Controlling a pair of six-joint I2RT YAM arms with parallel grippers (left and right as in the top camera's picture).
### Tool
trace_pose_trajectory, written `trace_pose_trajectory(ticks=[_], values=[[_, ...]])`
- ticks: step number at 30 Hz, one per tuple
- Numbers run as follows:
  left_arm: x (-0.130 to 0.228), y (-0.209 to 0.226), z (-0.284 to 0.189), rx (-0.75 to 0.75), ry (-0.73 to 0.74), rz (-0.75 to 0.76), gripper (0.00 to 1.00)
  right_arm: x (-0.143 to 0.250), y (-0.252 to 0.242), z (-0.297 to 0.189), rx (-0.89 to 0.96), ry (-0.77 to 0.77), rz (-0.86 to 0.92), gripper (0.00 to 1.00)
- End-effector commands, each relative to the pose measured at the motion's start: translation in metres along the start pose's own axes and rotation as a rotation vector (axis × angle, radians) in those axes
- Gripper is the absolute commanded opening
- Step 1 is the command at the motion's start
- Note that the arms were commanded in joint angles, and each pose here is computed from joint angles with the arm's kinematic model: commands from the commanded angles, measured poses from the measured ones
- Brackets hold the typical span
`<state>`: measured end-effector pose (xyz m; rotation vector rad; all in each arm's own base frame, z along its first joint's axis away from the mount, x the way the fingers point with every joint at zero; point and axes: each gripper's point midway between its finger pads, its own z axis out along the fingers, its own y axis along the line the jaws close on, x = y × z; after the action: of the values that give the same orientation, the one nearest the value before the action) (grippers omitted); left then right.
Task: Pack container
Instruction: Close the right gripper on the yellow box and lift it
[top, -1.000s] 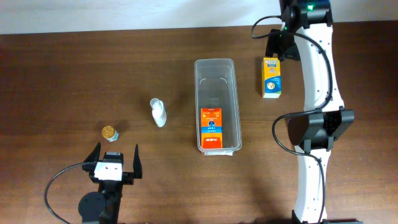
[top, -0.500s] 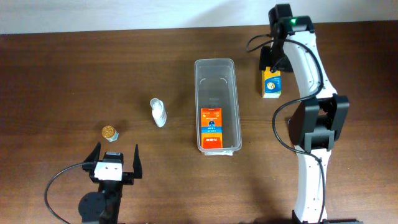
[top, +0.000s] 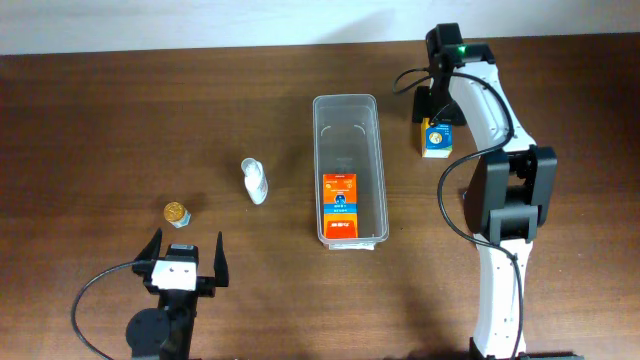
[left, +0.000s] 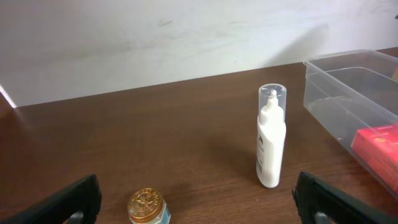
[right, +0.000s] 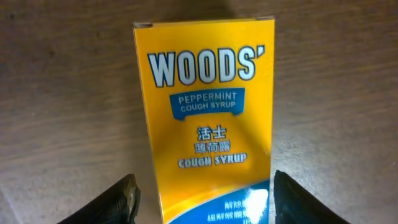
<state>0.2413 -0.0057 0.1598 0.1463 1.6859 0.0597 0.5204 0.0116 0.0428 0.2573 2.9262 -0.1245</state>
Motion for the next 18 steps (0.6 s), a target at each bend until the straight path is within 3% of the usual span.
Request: trace_pose_trajectory(ticks=[1, 18], values=[[0.004, 0.0, 0.001, 0.0, 0.006, 0.015, 0.99, 0.006, -0.007, 0.012, 0.019, 0.02, -0.004, 0.62], [0.004, 0.0, 0.001, 0.0, 0.006, 0.015, 0.99, 0.009, -0.018, 0.024, -0.009, 0.046, 0.029, 0.61]])
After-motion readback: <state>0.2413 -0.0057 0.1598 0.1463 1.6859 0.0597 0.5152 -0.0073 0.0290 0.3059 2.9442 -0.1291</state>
